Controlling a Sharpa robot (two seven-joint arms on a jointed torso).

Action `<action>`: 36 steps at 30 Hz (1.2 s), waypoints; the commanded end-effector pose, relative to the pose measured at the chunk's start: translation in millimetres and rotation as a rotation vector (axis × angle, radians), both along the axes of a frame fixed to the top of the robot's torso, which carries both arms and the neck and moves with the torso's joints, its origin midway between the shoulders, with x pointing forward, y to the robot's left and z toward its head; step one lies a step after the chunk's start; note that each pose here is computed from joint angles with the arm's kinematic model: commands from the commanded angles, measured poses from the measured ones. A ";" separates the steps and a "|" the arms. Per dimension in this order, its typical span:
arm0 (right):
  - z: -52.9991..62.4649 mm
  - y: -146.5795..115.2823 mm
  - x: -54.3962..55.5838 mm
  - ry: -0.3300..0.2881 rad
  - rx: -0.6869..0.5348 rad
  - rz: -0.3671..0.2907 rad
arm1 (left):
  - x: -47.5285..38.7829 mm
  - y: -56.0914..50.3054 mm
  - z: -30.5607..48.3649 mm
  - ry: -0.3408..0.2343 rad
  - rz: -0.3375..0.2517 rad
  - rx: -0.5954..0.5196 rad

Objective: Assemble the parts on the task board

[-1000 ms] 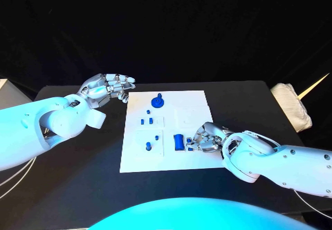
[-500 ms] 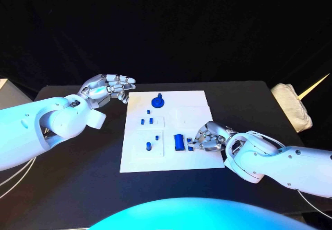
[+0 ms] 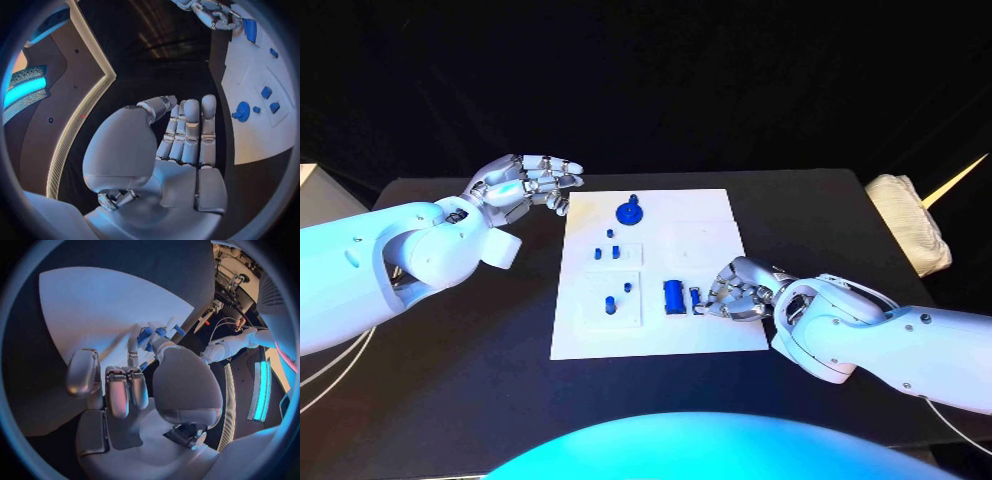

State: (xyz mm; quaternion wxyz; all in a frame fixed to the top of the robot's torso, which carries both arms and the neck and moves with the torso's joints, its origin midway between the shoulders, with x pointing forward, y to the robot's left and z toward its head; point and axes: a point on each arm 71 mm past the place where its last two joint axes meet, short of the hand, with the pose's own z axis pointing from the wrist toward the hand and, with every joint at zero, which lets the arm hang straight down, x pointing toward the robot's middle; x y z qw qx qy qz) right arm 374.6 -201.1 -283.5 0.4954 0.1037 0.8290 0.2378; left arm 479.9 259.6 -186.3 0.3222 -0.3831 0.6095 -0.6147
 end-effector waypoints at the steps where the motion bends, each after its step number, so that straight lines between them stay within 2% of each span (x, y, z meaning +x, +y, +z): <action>1: -1.6 0.2 0.0 0.005 -0.016 0.021 | -1.1 -1.9 -0.1 -0.002 -0.019 -0.006; 9: -4.7 4.7 2.3 0.011 -0.039 0.036 | -1.2 -2.3 -0.1 -0.002 -0.020 -0.007; 17: -5.0 3.3 7.9 -0.036 -0.052 0.005 | -1.3 -2.3 -0.1 -0.001 -0.020 -0.006; 26: -4.0 2.2 8.7 -0.053 -0.047 -0.005 | -1.3 -2.2 -0.1 0.000 -0.020 -0.006; 31: -1.8 1.7 7.2 -0.058 -0.013 -0.009 | -1.1 -2.4 -0.3 0.000 -0.021 -0.006; 36: 5.9 0.7 7.7 -0.062 0.095 -0.014 | 0.0 -2.5 -0.7 -0.003 -0.017 -0.008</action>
